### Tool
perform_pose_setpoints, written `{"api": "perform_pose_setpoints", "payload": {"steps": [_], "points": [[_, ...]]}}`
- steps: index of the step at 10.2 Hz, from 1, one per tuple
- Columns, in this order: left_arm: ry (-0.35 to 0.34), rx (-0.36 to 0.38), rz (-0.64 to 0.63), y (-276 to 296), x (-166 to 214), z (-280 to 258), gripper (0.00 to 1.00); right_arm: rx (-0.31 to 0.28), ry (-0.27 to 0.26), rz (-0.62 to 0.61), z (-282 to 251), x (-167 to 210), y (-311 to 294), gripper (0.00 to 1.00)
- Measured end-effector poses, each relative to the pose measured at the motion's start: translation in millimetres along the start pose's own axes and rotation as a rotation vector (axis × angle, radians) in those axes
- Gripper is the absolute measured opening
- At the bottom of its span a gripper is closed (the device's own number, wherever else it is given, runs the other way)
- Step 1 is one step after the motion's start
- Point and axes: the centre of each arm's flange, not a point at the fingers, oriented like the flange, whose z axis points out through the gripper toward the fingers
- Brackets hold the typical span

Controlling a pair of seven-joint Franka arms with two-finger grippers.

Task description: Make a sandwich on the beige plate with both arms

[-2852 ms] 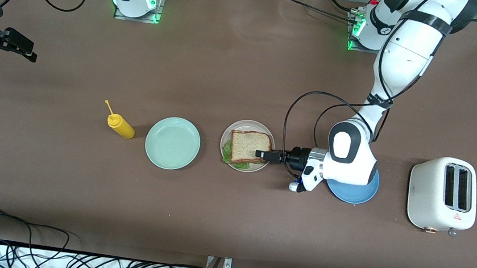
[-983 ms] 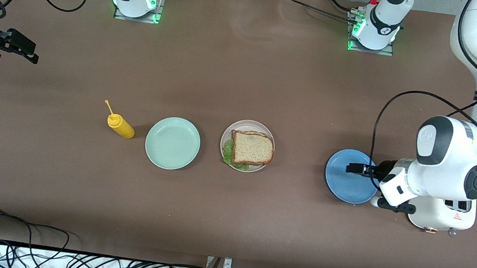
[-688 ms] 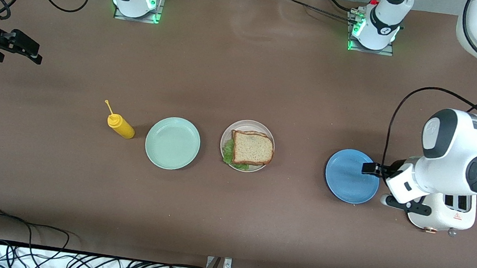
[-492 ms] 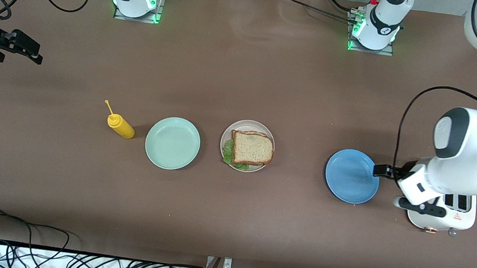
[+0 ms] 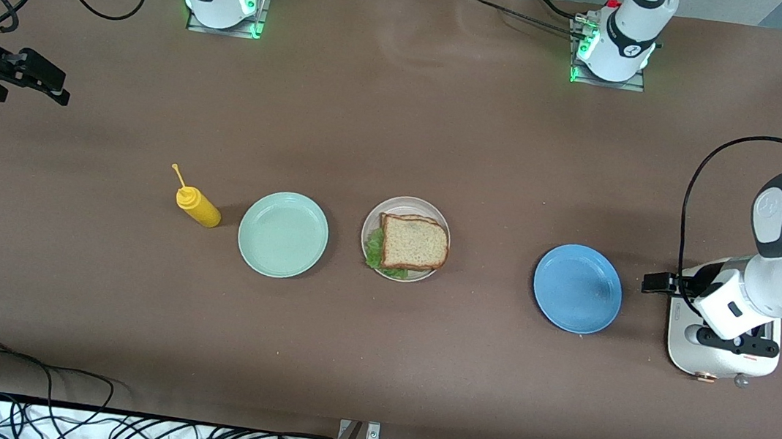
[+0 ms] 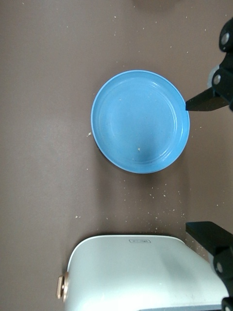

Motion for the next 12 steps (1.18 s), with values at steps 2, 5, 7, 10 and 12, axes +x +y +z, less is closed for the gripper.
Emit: {"api": "perform_pose_setpoints", "payload": {"steps": [2,5,7,10,12], "points": [[-0.015,0.049,0.013,-0.8,-12.2,-21.5,1.0,0.0,0.0,0.0,-0.2,0.0,0.0,1.0],[-0.008,0.085,0.029,8.2,-38.8,-58.9,1.0,-0.001,0.001,0.0,-0.3,-0.1,0.1,1.0],[-0.037,0.097,0.029,15.2,-68.4,-86.1,1.0,-0.004,0.002,0.0,-0.5,0.1,0.4,1.0],[-0.064,0.103,0.034,25.4,-104.3,-125.5,1.0,-0.02,0.007,0.002,-1.1,0.4,3.1,1.0],[-0.108,0.107,0.046,37.2,-127.0,-142.7,1.0,-0.041,0.018,0.0,-3.4,1.3,4.9,1.0]]}}
